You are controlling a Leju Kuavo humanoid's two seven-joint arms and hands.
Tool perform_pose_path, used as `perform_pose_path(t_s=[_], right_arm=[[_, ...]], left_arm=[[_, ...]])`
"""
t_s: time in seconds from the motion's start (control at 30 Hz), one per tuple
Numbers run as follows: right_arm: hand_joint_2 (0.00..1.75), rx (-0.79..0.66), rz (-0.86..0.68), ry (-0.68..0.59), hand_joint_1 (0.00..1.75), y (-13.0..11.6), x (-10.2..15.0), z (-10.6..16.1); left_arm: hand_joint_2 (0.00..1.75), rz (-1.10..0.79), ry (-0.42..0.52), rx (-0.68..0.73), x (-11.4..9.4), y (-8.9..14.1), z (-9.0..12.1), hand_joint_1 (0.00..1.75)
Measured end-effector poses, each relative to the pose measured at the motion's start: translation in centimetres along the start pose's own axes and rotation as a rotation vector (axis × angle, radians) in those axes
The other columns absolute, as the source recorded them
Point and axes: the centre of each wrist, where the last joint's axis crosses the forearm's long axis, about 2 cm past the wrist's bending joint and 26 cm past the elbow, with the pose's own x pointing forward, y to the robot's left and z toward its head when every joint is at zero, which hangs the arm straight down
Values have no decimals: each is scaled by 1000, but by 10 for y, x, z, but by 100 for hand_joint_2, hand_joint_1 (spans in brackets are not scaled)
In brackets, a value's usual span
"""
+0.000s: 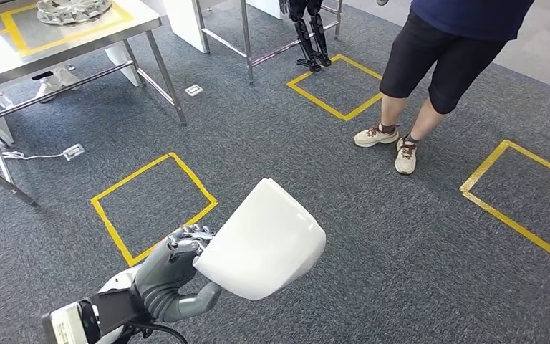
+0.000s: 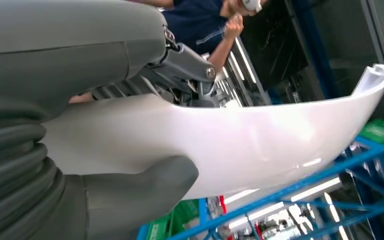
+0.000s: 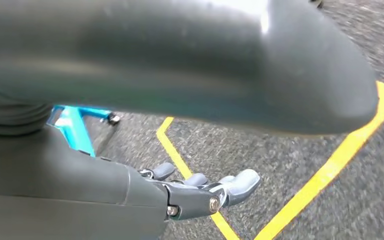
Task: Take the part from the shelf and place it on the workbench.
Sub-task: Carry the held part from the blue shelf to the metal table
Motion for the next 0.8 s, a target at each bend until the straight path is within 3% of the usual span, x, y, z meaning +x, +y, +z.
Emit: perform_pose_path(t_s=[0.8], right_arm=[[0, -5, 3, 13, 0, 1, -1, 0]], left_arm=[[175, -2, -5, -34, 2, 1, -5, 175]])
